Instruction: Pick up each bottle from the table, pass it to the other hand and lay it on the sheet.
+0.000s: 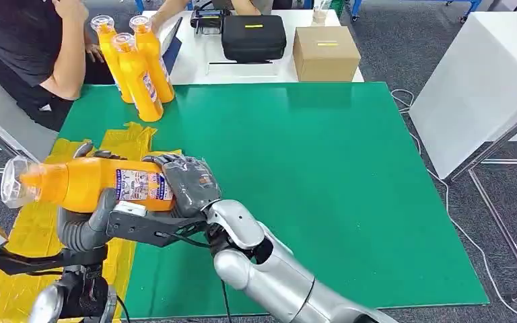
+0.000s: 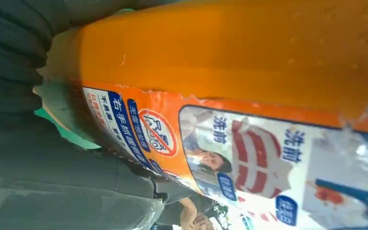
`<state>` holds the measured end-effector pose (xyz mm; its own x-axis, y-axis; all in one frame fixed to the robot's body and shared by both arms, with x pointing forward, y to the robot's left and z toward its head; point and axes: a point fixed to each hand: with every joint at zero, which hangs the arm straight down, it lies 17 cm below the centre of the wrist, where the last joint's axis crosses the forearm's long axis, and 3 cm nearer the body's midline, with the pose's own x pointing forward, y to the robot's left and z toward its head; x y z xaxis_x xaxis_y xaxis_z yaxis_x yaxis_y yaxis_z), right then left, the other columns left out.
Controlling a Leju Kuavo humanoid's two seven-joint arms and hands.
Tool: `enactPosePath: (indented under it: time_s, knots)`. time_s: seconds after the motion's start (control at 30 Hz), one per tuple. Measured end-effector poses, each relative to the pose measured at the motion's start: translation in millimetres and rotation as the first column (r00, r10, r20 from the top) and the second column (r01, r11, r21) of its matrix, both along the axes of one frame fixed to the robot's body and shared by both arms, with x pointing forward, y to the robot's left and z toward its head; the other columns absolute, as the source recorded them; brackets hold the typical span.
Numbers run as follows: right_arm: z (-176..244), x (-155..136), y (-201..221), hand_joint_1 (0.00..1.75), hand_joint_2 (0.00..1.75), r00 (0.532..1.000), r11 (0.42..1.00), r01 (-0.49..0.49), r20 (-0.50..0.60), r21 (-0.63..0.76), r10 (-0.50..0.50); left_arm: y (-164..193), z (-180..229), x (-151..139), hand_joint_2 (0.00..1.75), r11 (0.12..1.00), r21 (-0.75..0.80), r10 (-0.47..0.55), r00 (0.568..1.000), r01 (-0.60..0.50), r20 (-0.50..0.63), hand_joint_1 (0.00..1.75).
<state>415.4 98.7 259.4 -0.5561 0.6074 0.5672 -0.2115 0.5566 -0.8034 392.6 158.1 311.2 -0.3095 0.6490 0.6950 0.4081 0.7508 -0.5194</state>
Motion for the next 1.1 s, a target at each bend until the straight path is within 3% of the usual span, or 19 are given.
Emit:
enactPosePath:
  time_s: [0.2, 0.23, 0.7, 0.73, 1.1]
  knots:
    - [-1.5, -1.0, 0.5, 1.75, 1.75, 1.000, 1.000, -0.002, -0.005, 0.000, 0.002, 0.0, -0.2, 0.6, 1.75, 1.000, -0.004, -0.003, 1.000, 0.003, -0.002, 1.75]
    - [-1.7, -1.1, 0.7, 0.05, 1.75, 1.000, 1.000, -0.003, -0.005, 0.000, 0.003, 0.0, -0.2, 0.6, 1.75, 1.000, -0.004, -0.003, 1.000, 0.003, -0.002, 1.75]
    - [-10.6, -1.2, -4.9, 0.00, 1.75, 1.000, 1.000, 0.001, -0.027, 0.003, -0.001, 0.7, -1.0, -0.1, 1.75, 1.000, -0.010, -0.006, 1.000, 0.006, -0.002, 1.75]
    - [-10.7, -1.2, -4.9, 0.00, 0.00, 1.000, 1.000, 0.001, -0.027, 0.003, -0.001, 0.8, -1.1, -0.1, 1.75, 1.000, -0.010, -0.006, 1.000, 0.006, -0.002, 1.75]
    - [-9.7, 1.4, -8.7, 0.00, 0.00, 1.000, 1.000, 0.006, -0.026, 0.007, -0.006, 0.8, 0.3, 0.9, 1.75, 1.000, -0.011, -0.005, 1.000, 0.005, -0.002, 1.75]
